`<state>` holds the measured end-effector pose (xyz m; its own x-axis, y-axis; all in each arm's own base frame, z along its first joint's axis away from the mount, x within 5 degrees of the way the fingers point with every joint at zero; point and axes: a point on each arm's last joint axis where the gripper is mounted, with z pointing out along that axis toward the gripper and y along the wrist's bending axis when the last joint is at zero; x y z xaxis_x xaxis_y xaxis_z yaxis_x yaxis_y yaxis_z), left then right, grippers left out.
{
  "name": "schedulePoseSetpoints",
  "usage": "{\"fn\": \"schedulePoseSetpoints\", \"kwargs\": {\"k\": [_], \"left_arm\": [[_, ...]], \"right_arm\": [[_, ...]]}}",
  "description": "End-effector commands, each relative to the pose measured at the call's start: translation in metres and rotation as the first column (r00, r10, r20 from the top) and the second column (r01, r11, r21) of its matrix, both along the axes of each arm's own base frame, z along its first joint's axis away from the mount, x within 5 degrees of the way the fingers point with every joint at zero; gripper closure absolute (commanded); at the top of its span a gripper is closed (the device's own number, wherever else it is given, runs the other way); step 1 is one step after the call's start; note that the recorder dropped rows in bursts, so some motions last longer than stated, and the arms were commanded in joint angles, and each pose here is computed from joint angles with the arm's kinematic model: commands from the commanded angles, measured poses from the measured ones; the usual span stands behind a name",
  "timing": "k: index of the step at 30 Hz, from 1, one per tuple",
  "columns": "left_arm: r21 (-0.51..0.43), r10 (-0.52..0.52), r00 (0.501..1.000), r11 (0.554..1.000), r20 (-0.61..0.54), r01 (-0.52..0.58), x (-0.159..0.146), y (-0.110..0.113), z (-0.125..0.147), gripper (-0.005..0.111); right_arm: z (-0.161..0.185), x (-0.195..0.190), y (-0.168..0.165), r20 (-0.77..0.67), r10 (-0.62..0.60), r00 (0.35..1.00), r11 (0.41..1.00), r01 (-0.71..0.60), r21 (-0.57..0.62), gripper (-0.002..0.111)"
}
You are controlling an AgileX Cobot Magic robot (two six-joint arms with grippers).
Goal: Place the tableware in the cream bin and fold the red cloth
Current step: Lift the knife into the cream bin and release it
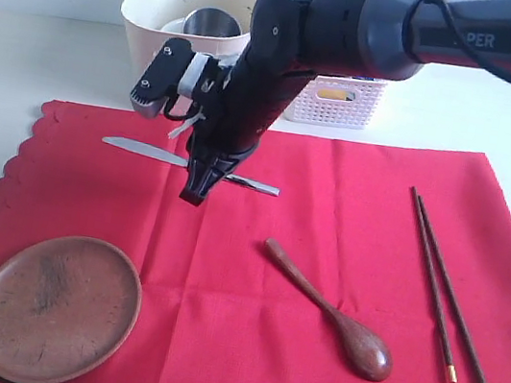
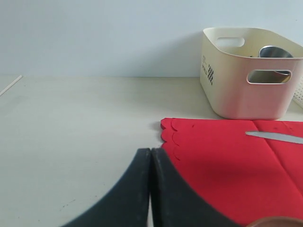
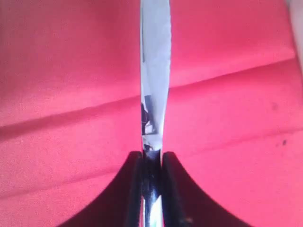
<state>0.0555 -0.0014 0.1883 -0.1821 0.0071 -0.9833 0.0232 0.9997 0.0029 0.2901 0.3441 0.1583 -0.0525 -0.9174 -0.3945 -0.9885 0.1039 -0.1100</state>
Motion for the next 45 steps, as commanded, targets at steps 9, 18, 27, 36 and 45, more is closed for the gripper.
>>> {"fn": "schedulePoseSetpoints", "kwargs": {"k": [9,18,27,36,45], "left_arm": [[-0.001,-0.004,1.0,1.0,0.015,0.004,0.0,0.0,0.002,0.104],[-0.001,-0.004,1.0,1.0,0.015,0.004,0.0,0.0,0.002,0.104],[-0.001,-0.004,1.0,1.0,0.015,0.004,0.0,0.0,0.002,0.104],[-0.001,-0.004,1.0,1.0,0.015,0.004,0.0,0.0,0.002,0.104],[-0.001,-0.004,1.0,1.0,0.015,0.004,0.0,0.0,0.002,0.104]], "right_arm": [[0.051,0.03,0.01,0.208,-0.297,0.932,0.893,0.194,0.406,0.108],[0.097,0.074,0.02,0.171,-0.495,0.852,0.702,0.276,0.657,0.108],[0.058,0.123,0.04,0.216,-0.603,0.768,0.562,0.217,0.798,0.108],[0.036,0.132,0.045,0.208,-0.608,0.766,0.563,0.232,0.793,0.102],[0.034,0.132,0.045,0.205,-0.601,0.772,0.576,0.24,0.782,0.058]]}}
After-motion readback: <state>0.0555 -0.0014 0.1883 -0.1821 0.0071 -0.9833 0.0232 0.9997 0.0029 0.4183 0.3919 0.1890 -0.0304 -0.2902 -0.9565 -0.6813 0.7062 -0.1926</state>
